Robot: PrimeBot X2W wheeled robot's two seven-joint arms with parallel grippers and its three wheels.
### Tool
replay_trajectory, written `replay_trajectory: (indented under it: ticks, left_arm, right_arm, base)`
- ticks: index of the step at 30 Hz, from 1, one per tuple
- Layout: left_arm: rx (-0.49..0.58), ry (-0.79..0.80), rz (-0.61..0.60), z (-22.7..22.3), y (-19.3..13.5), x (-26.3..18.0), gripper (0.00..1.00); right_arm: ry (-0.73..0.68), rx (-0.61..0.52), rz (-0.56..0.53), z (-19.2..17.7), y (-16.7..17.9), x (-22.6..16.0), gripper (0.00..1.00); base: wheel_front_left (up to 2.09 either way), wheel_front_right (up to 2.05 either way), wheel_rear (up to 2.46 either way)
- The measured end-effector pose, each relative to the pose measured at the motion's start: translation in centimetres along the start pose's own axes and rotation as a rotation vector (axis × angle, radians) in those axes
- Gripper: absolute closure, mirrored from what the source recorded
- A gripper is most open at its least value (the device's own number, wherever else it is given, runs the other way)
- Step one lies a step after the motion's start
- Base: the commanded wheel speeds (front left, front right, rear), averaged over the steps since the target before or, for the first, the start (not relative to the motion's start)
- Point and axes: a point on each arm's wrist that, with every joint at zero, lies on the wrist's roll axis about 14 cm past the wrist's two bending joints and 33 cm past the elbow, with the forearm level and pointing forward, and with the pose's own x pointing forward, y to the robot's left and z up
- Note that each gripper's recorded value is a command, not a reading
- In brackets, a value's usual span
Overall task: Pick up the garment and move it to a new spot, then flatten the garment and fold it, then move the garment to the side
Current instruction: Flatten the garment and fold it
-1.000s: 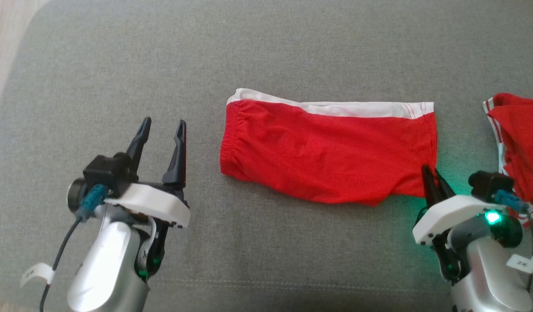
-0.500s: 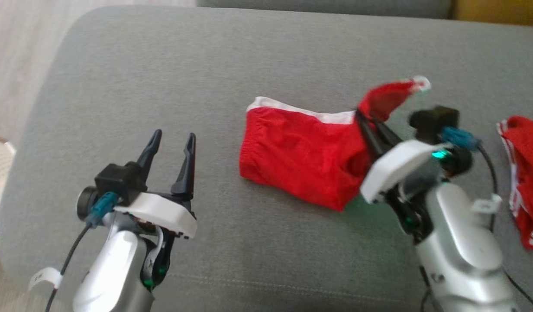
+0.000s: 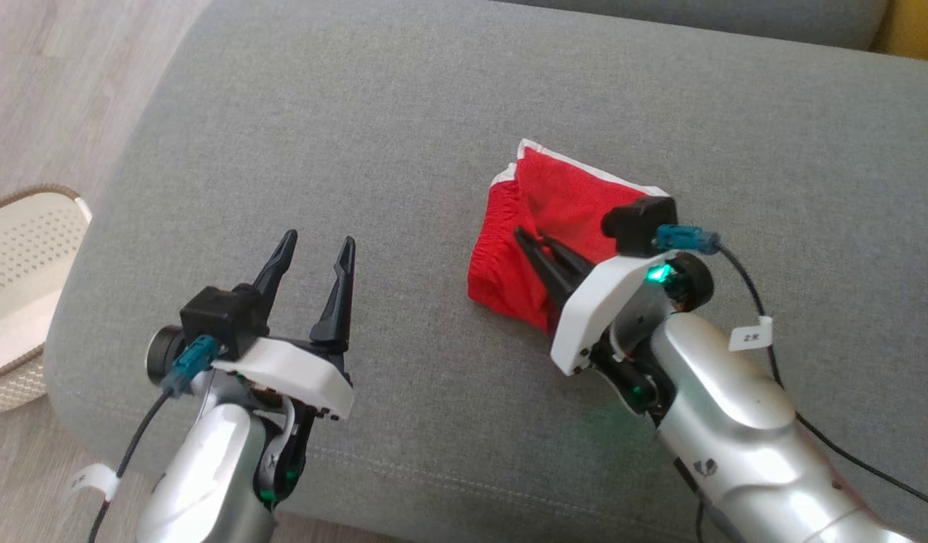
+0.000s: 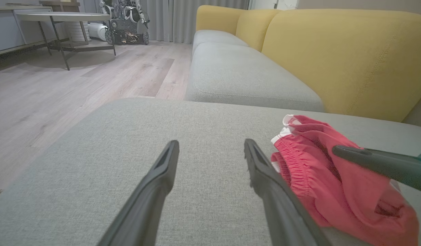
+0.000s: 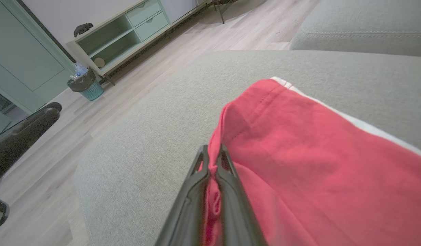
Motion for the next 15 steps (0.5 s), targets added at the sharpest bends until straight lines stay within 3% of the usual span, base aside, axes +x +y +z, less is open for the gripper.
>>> replay_trajectory:
  ticks: [4,5,6,7,8,15]
  left_arm:
    - [-0.001,0.009,0.0,-0.3,0.0,0.1,0.0]
    - [-0.001,0.011,-0.001,-0.4,0.0,0.2,0.0]
    - [-0.002,0.015,-0.003,-0.6,-0.1,0.2,0.0]
    - [-0.001,0.019,-0.005,-0.7,-0.1,0.3,0.0]
    - [-0.001,0.024,-0.006,-0.9,-0.2,0.4,0.0]
    - [0.003,0.021,-0.01,-0.9,-0.7,0.7,0.0]
  right_arm:
    - [0.013,0.011,0.018,-0.7,0.4,0.3,1.0]
    - [0.004,0.015,0.025,-0.6,0.5,0.4,0.94]
    - [-0.004,0.016,0.032,-0.5,0.6,0.5,0.64]
    - [-0.009,0.016,0.038,-0.3,0.7,0.5,0.1]
    - [-0.024,0.02,0.045,0.0,0.9,0.6,0.0]
    - [-0.149,0.036,0.053,2.7,1.1,-0.1,0.0]
  base:
    - [0.0,0.0,0.0]
    - [0.0,0.0,0.0]
    - [0.0,0.0,0.0]
    - [0.0,0.0,0.0]
    - [0.0,0.0,0.0]
    - [0.0,0.0,0.0]
